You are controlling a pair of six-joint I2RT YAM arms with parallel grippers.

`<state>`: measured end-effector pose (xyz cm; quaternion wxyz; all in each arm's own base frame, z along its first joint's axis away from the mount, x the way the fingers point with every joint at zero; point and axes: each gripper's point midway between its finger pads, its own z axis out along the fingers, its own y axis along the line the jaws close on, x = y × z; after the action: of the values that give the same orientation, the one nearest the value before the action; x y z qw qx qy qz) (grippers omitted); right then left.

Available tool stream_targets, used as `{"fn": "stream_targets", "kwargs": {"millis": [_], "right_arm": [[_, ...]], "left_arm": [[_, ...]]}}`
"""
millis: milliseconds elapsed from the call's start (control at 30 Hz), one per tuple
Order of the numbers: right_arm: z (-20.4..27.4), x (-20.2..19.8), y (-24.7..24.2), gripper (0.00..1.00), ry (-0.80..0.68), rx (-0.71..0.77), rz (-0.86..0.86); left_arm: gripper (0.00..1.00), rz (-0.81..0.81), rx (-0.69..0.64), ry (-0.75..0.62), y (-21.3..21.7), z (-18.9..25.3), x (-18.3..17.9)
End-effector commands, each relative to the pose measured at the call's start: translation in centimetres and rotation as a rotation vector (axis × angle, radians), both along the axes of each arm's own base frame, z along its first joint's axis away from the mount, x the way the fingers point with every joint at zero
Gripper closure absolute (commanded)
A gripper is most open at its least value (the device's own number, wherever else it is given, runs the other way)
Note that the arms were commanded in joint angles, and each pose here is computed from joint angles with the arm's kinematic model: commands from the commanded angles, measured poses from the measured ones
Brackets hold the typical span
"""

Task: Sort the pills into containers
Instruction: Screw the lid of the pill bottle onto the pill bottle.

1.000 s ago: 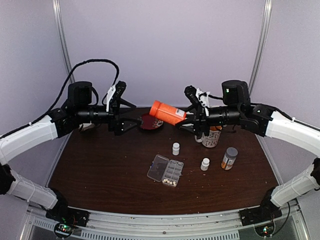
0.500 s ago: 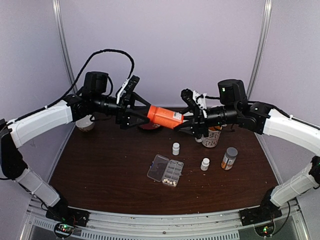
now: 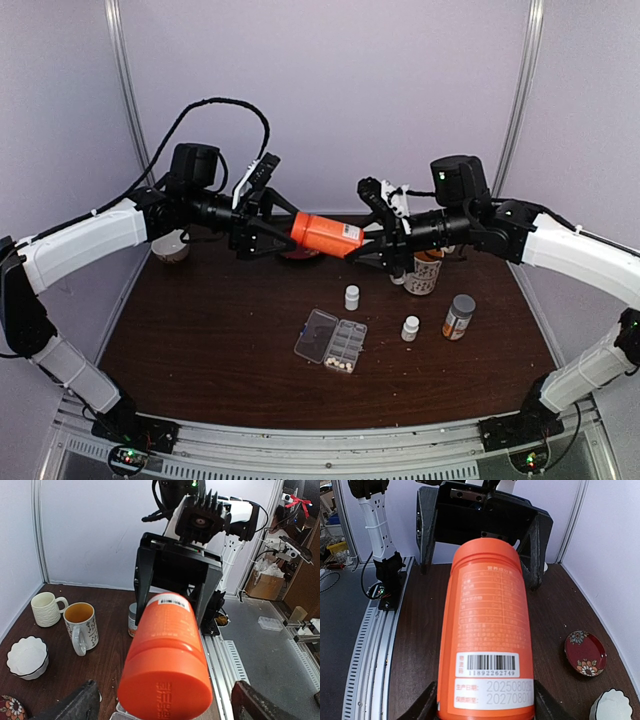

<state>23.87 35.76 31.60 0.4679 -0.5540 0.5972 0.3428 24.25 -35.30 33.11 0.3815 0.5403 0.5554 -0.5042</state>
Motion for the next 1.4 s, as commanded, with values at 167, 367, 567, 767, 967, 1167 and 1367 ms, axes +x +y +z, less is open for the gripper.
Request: {"fn": "stream_targets", "kwargs": {"millis": [167,367,567,767,967,1167,1367], "right_arm": [[2.0,-0.2,0.5,1.00,-0.023,0.029,0.018],[1.7,0.0,0.5,1.00,-0.018,0.016,0.007],[1.7,0.1,0.6,1.00,-0.016,0.013,0.001],[1.4,0.3,0.7,1.00,-0.008,-0.004,-0.004],[1.4,0.6,0.8,1.00,-0.003,-0.004,-0.020],[1.6,0.8,0.9,1.00,0.002,0.008,-0.026],[1.9,0.6,1.1,1.00,0.016,0.021,-0.013]], "left_arm": [[0.17,-0.027,-0.036,-0.067,-0.1,1.7,-0.6],[0.19,-0.038,-0.041,-0.065,-0.1,1.9,-0.8],[0.16,-0.044,-0.046,-0.069,0.0,2.2,-1.0],[0.11,-0.045,-0.048,-0.071,0.0,2.3,-1.0],[0.20,-0.042,-0.047,-0.060,-0.1,2.4,-1.0],[0.38,-0.039,-0.043,-0.054,-0.2,2.3,-0.7],[0.65,-0.045,-0.042,-0.069,-0.2,2.0,-0.8]]}}
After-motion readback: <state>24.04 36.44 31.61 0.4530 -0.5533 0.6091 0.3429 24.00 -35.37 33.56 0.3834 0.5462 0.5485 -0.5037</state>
